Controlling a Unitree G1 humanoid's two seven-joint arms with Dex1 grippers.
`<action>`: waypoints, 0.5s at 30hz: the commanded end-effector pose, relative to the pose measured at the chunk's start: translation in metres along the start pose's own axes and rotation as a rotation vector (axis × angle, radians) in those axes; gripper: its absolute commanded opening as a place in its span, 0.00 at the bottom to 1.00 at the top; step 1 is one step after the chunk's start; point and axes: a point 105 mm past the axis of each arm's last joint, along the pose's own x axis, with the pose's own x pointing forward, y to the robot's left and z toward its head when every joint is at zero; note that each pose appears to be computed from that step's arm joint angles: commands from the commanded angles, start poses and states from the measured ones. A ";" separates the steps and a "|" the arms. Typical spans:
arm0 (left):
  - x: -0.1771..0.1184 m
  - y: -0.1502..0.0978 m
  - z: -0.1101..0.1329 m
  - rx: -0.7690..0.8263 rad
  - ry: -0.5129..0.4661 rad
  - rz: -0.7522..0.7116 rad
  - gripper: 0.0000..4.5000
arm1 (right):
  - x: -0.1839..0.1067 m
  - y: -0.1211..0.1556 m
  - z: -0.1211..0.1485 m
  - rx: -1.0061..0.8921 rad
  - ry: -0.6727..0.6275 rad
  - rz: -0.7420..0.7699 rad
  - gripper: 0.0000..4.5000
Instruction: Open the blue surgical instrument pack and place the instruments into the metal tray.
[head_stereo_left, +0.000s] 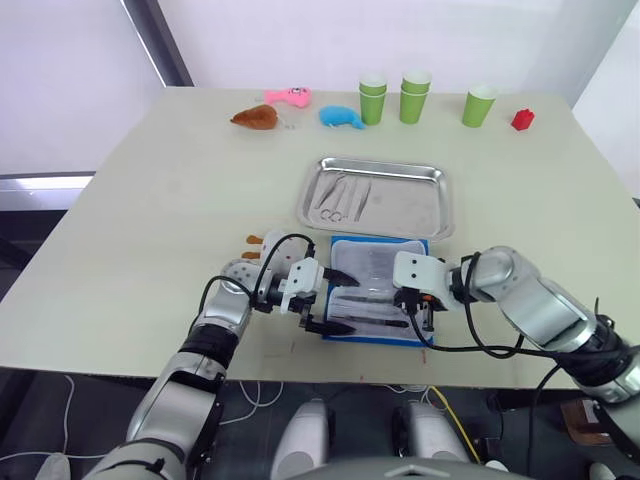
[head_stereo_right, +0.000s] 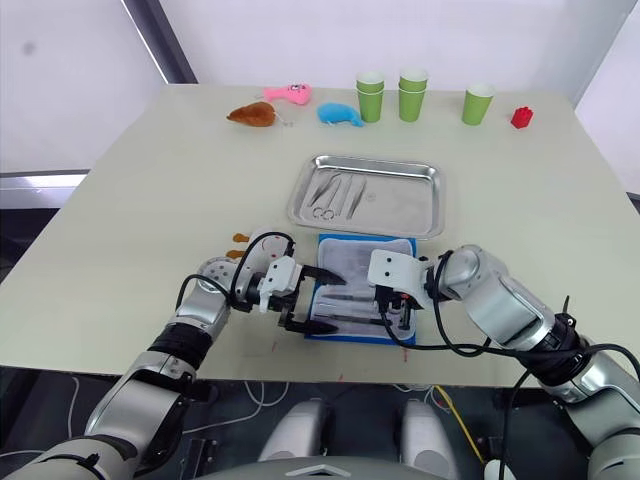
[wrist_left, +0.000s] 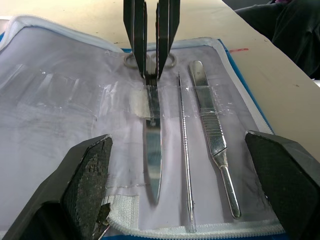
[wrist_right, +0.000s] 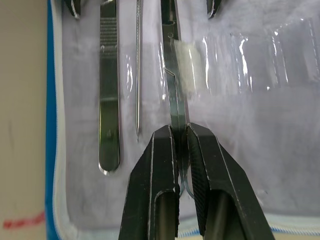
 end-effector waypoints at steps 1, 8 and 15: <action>0.009 -0.018 -0.026 -0.071 0.091 -0.054 1.00 | -0.009 -0.004 0.010 -0.045 0.007 -0.037 0.00; 0.009 -0.018 -0.027 -0.069 0.093 -0.059 1.00 | -0.019 -0.006 0.014 -0.073 0.044 -0.064 0.00; 0.010 -0.018 -0.027 -0.071 0.094 -0.063 1.00 | -0.024 -0.006 0.016 -0.085 0.056 -0.072 0.00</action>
